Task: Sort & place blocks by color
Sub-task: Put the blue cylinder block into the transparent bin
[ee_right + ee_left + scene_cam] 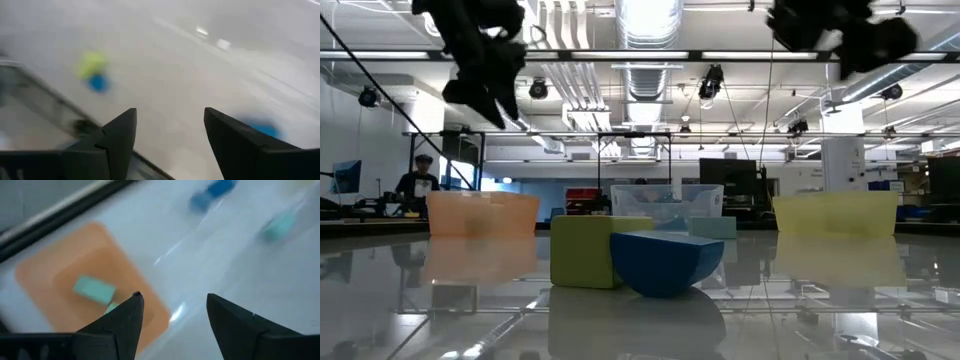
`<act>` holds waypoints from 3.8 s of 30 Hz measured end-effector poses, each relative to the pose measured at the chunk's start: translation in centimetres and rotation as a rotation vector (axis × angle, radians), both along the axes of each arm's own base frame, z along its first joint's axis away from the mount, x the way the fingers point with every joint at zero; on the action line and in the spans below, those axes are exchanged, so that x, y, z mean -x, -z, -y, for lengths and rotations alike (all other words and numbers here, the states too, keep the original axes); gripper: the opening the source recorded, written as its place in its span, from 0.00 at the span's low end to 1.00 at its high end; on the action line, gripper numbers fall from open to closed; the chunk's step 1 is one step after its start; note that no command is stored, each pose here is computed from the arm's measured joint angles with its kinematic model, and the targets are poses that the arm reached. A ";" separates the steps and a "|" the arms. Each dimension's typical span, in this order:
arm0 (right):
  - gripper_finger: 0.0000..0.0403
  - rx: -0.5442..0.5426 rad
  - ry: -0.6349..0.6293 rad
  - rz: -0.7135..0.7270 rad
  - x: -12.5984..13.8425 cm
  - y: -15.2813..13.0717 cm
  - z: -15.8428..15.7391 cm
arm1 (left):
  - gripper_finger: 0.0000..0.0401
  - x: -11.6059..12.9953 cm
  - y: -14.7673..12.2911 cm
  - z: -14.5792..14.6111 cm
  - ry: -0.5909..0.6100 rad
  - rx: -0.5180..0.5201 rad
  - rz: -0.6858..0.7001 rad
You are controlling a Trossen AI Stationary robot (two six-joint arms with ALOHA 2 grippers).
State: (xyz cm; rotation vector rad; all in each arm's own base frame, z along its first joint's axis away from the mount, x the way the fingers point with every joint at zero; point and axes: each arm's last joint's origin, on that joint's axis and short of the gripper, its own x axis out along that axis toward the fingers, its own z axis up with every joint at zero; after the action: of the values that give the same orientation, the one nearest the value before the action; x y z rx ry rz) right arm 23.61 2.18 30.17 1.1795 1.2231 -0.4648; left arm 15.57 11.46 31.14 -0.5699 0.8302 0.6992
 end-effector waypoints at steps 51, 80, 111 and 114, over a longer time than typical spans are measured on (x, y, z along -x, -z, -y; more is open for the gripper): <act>0.56 0.212 -1.220 -0.217 3.8 15.6 -8.3 | 0.50 -1.4 -3.1 1.4 0.031 -0.155 0.366; 0.30 0.253 -0.759 -0.007 2.5 8.8 -3.9 | 0.50 -2.3 -3.6 3.0 0.033 -0.070 0.460; 0.30 0.716 -0.698 0.182 -14.7 -2.9 17.9 | 0.50 -5.3 -10.0 7.8 0.262 -0.116 1.174; 0.30 0.700 -0.707 0.144 -15.2 -1.1 19.6 | 0.50 -5.0 -10.2 7.8 0.263 -0.121 1.187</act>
State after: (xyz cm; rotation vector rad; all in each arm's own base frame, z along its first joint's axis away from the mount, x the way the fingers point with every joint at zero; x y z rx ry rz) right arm 38.86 -17.43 31.25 0.1518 1.1258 -0.2251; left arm 20.57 3.63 41.35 -0.6272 -0.2494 0.0834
